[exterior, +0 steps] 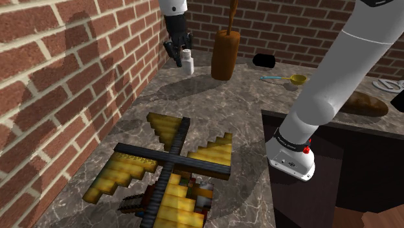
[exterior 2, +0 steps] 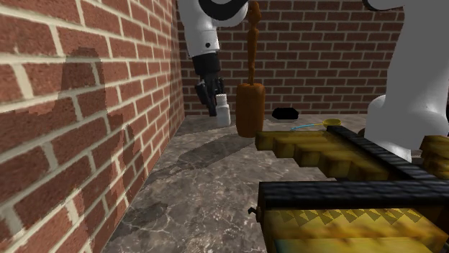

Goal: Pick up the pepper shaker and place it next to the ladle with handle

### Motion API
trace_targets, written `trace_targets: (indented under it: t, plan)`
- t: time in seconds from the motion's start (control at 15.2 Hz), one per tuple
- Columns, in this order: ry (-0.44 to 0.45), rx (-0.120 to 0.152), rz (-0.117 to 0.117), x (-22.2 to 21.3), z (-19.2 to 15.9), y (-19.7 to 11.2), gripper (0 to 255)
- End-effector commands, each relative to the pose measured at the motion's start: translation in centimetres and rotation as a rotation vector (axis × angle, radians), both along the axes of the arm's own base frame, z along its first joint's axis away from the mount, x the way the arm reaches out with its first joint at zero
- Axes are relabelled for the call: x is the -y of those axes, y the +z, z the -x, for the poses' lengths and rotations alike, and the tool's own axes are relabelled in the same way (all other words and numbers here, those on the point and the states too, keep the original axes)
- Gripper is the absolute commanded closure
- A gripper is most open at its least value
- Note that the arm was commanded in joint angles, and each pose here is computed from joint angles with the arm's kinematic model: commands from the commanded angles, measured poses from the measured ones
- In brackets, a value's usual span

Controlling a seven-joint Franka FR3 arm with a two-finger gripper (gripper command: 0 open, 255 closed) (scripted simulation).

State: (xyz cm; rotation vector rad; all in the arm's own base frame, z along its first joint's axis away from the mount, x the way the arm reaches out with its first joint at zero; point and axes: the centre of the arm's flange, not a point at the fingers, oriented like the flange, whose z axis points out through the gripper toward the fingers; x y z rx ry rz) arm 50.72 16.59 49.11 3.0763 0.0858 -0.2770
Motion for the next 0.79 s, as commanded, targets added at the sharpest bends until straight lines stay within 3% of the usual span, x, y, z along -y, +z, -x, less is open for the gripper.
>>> trace_targets:
  t: [0.0, 0.73]
  plan:
    - [0.001, 0.0, -0.001, 2.7, 1.1, 0.1, 255]
    - [0.001, 0.0, -0.001, 16.4, 5.9, 0.1, 255]
